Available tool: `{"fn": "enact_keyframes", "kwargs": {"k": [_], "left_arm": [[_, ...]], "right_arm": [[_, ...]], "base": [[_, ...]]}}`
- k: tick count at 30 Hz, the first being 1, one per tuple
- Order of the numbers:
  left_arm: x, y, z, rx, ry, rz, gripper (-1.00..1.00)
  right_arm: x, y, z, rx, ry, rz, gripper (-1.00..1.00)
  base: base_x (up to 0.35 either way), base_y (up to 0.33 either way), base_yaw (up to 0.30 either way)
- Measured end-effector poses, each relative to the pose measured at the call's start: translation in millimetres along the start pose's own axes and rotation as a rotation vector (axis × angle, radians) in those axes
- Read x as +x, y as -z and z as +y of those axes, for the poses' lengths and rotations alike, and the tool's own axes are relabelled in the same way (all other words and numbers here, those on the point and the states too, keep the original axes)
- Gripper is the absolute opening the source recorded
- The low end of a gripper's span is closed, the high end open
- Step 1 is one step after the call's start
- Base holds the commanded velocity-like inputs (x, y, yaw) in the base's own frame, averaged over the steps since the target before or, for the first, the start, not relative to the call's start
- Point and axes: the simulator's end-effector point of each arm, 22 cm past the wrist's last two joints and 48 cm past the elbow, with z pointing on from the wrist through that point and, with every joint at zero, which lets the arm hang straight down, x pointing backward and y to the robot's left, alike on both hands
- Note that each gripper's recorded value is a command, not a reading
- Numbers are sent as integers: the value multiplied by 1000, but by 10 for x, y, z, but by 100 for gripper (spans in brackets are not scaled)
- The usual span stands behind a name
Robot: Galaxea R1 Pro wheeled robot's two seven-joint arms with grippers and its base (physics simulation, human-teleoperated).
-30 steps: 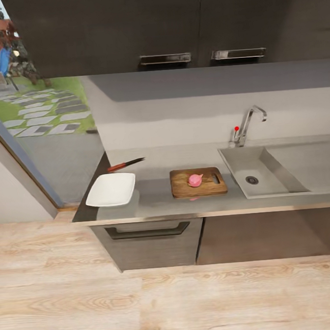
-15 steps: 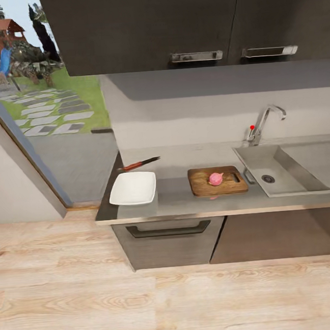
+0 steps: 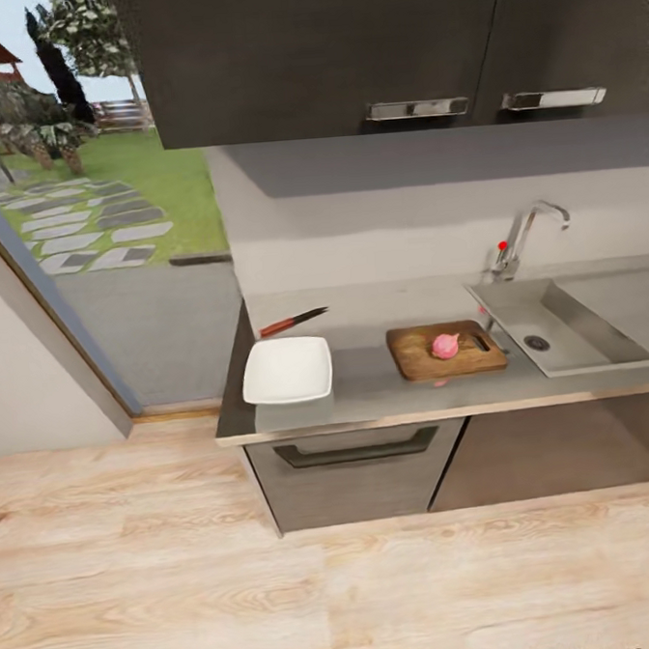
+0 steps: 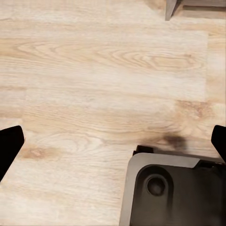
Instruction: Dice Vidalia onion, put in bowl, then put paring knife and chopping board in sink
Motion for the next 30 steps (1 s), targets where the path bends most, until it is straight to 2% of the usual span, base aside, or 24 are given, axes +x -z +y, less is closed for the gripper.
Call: {"fn": "enact_keyframes", "kwargs": {"k": [30], "left_arm": [[21,2,4,-1,0,4,100]], "right_arm": [[7,2,0,0,0,2,100]], "base": [[0,307,-204]]}}
